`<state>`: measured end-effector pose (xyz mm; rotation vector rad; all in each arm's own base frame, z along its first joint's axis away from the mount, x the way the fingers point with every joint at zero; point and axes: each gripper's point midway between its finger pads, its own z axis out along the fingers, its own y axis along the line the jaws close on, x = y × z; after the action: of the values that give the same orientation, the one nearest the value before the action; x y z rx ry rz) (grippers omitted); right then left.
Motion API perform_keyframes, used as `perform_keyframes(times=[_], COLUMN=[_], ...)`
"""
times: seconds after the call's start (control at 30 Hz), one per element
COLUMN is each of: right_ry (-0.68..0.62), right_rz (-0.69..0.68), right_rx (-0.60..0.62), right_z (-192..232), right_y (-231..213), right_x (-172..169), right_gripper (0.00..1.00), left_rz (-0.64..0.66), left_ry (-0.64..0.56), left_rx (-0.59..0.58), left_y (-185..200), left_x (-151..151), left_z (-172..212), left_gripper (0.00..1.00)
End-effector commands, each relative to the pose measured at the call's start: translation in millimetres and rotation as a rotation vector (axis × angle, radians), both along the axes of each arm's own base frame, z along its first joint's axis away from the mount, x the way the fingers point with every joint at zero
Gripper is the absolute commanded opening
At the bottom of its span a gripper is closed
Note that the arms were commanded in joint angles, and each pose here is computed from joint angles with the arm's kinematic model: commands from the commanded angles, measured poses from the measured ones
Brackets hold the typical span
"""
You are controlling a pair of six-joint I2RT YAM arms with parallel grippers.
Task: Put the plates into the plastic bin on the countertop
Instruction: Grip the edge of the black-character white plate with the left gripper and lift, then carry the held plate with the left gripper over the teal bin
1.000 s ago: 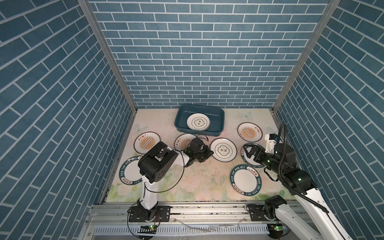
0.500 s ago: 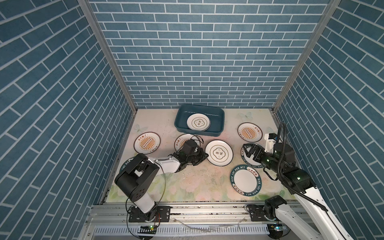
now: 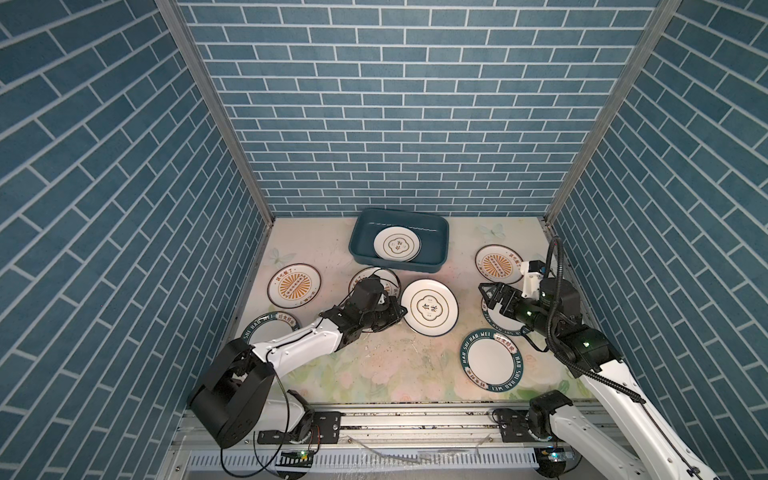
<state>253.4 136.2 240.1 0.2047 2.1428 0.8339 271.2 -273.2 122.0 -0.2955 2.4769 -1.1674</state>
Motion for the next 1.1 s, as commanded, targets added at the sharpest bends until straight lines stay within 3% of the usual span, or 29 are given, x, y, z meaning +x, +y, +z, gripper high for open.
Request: perform_keyframes(times=[0.0,0.4,0.8,1.07], right_ry=[-0.031,-0.055,-0.068,-0.084], right_rz=[0.020,0.066,0.098,0.110], right_rx=[0.044,0.071,0.069,0.069], right_z=[11.8,16.7,20.1,24.7], right_y=[6.2,19.6,28.3,32.5], right_x=[2.4,14.1,23.6,30.4], right_gripper=[0.99,0.98,0.99,0.99], left_rz=[0.000,0.007,0.046,0.076], left_ry=[-0.077,-0.102,-0.136,-0.128], left_rx=[-0.033,-0.054,-0.083,-0.024], left_y=[1.0,13.3,31.1,45.7], left_x=[10.6,40.5,106.5,157.0], left_z=[30.6,53.8,72.1,57.6], left_gripper=[0.00,0.00,0.00,0.00])
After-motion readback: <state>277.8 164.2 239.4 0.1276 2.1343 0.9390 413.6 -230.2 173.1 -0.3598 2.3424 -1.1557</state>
